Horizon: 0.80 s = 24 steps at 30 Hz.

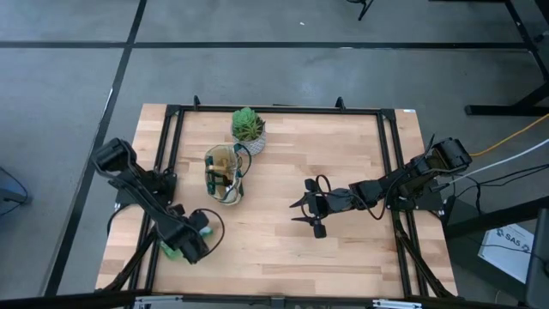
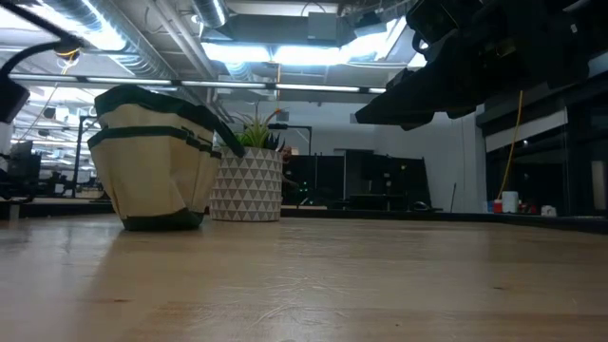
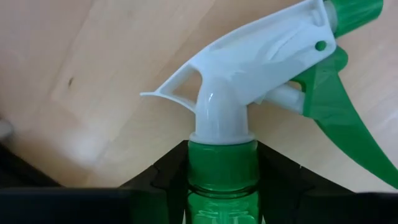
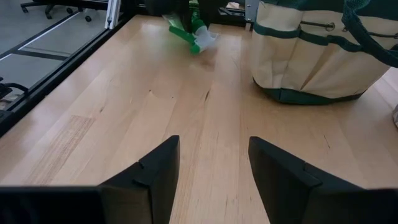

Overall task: Pick & Place Garden tools in Gardening bag
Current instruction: Put the green bottle spray into the gardening bag

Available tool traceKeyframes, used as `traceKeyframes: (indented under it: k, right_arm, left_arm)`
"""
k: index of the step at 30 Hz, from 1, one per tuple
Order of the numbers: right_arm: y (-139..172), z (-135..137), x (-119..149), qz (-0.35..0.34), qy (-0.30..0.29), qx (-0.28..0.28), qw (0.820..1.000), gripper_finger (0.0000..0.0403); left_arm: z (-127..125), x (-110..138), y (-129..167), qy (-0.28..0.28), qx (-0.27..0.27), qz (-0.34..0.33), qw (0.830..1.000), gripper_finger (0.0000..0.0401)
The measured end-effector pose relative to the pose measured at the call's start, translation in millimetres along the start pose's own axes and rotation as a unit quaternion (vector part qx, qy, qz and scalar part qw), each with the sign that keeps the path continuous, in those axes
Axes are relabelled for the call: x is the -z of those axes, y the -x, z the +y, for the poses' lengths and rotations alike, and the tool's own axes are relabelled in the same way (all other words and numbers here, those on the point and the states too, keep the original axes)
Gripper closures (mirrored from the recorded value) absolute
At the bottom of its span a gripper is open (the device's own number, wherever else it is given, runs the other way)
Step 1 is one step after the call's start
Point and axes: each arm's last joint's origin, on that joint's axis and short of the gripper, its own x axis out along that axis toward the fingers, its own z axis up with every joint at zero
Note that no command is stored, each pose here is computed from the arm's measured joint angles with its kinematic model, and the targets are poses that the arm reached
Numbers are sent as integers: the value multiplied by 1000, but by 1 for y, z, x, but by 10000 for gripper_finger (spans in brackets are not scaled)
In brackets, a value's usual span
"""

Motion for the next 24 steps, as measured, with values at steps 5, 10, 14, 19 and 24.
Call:
traceKeyframes:
  k: [5, 10, 14, 19, 24]
  right_arm:
    - [0, 0, 0, 0, 0, 0, 1000, 209]
    - [0, 0, 0, 0, 0, 0, 1000, 209]
    - [0, 0, 0, 0, 0, 0, 1000, 209]
    - [0, 0, 0, 0, 0, 0, 1000, 209]
    - [0, 0, 0, 0, 0, 0, 1000, 209]
  left_arm:
    - [3, -2, 11, 0, 24, -38, 999, 258]
    - [11, -2, 31, 1, 73, -101, 992, 258]
    - [19, -1, 49, 6, 115, -163, 980, 258]
    - [30, 1, 68, 12, 161, -248, 955, 258]
    - [42, 3, 86, 9, 198, -338, 920, 258]
